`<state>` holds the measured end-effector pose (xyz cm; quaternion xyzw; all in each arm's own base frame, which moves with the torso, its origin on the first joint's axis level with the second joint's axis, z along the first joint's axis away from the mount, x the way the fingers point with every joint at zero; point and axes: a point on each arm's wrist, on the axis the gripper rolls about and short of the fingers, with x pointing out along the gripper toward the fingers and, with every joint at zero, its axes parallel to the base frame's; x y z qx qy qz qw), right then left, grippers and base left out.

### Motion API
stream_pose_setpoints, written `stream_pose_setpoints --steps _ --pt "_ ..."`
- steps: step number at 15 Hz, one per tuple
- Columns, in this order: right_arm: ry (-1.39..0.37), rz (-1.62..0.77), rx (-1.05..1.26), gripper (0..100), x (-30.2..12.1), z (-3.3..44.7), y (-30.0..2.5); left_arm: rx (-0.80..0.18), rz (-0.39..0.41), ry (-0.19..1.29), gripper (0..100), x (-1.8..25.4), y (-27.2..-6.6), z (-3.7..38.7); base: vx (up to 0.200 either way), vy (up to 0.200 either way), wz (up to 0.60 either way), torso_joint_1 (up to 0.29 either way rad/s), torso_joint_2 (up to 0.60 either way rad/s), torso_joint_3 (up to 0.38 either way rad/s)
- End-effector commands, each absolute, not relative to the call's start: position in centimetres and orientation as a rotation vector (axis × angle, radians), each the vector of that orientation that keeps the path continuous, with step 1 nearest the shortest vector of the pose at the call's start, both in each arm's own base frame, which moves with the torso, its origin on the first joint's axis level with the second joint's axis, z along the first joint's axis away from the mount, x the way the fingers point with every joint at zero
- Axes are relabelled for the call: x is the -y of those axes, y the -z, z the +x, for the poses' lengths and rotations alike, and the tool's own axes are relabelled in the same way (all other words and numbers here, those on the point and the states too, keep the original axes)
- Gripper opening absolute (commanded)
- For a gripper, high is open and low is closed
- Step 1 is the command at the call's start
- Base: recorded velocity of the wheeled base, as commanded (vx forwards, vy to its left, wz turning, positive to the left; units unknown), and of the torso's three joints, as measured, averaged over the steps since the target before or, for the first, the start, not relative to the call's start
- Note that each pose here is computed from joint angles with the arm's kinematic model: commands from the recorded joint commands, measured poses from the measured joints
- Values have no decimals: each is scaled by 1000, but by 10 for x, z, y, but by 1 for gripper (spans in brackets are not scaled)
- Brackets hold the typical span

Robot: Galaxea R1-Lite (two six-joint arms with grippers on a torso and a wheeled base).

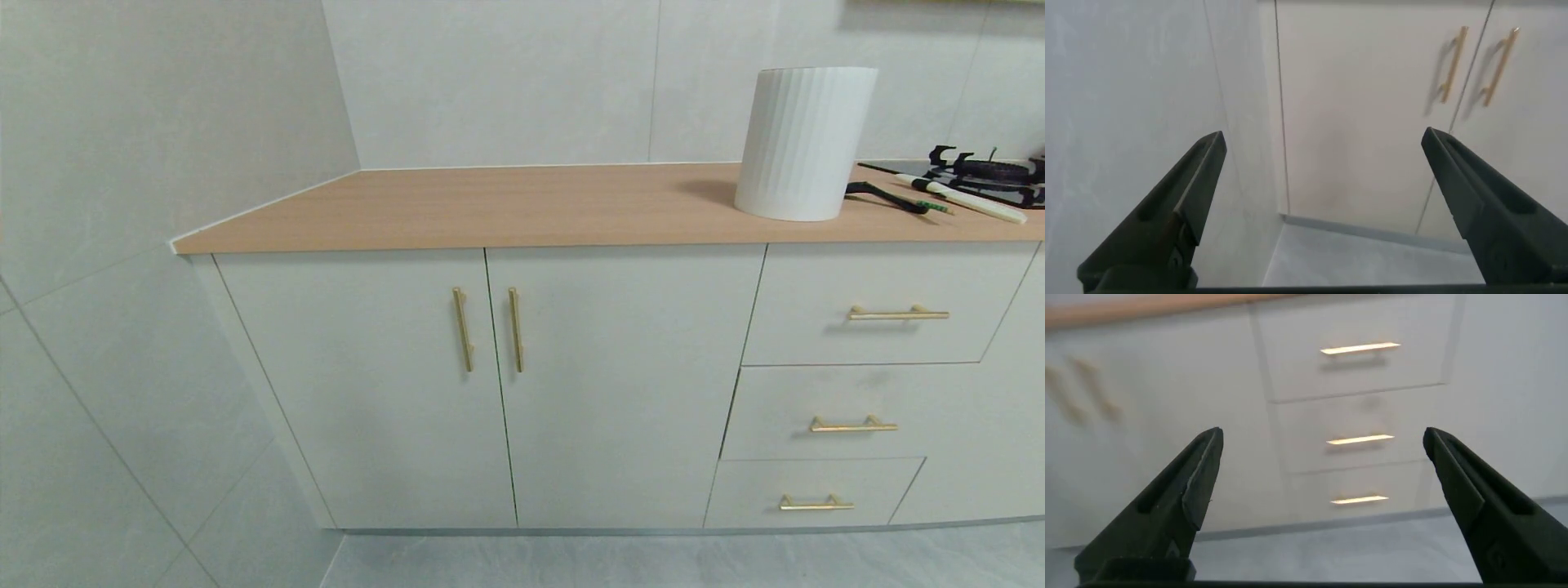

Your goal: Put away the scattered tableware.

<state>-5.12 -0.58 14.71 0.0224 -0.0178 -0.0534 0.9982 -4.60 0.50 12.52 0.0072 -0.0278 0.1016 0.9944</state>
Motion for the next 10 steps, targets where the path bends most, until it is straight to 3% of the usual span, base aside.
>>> stream_pose_setpoints --steps 1,4,7,10 --pt "221 -37 10 100 5 -43 -111 20 22 -207 100 -5 -108 -40 0 0 0 0 0 0" --pt "250 -88 85 100 5 -24 -85 32 15 -175 100 -4 -79 -23 0 0 0 0 0 0" --pt "246 -67 43 100 5 -23 -81 30 -21 -93 100 -2 -78 -23 0 0 0 0 0 0" --pt "132 -76 45 100 3 -23 -81 2 8 9 100 0 -76 -23 0 0 0 0 0 0"
